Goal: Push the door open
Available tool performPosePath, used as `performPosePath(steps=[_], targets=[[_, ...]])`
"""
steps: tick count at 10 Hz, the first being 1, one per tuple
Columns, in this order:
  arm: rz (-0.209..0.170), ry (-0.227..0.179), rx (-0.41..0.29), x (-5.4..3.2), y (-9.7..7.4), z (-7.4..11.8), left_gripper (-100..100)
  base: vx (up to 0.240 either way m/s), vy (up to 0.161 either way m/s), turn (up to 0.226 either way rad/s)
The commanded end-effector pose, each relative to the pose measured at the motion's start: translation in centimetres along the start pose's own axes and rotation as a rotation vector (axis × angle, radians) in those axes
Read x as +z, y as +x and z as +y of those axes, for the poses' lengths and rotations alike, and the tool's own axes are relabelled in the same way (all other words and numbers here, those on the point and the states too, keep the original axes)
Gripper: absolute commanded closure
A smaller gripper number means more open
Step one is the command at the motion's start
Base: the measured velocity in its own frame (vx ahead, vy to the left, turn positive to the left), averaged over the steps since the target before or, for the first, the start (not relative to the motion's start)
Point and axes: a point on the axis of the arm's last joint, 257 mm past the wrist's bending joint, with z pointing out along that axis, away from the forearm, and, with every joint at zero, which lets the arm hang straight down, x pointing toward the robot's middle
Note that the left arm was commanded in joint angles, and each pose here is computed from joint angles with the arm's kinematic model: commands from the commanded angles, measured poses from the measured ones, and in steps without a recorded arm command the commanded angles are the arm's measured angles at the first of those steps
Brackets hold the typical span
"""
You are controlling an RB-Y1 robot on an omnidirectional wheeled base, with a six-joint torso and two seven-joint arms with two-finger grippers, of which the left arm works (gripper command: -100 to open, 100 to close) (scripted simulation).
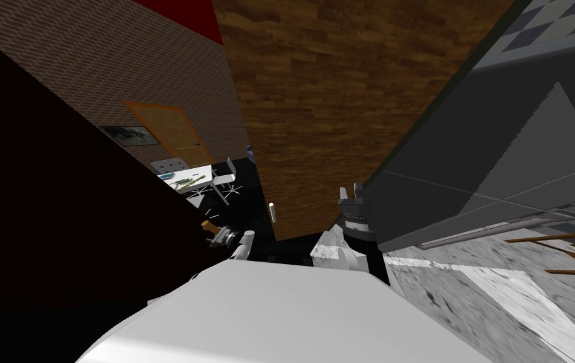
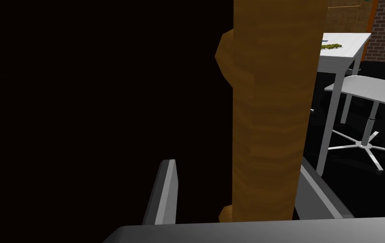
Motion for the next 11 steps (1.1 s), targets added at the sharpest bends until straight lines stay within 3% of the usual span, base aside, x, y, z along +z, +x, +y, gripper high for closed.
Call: performPosePath(steps=[1, 3, 7, 11], targets=[[0.018, 0.071, 0.006, 0.70, 0.3, -2.6, 100, 0.019, 0.070, -0.118], [0.022, 0.117, 0.004, 0.68, 0.4, -3.7, 100, 0.027, 0.128, -0.127], [0.022, 0.117, 0.004, 0.68, 0.4, -3.7, 100, 0.002, 0.022, -0.001], [0.024, 0.165, 0.003, 0.59, 0.5, -4.9, 100, 0.006, 0.041, -0.056]])
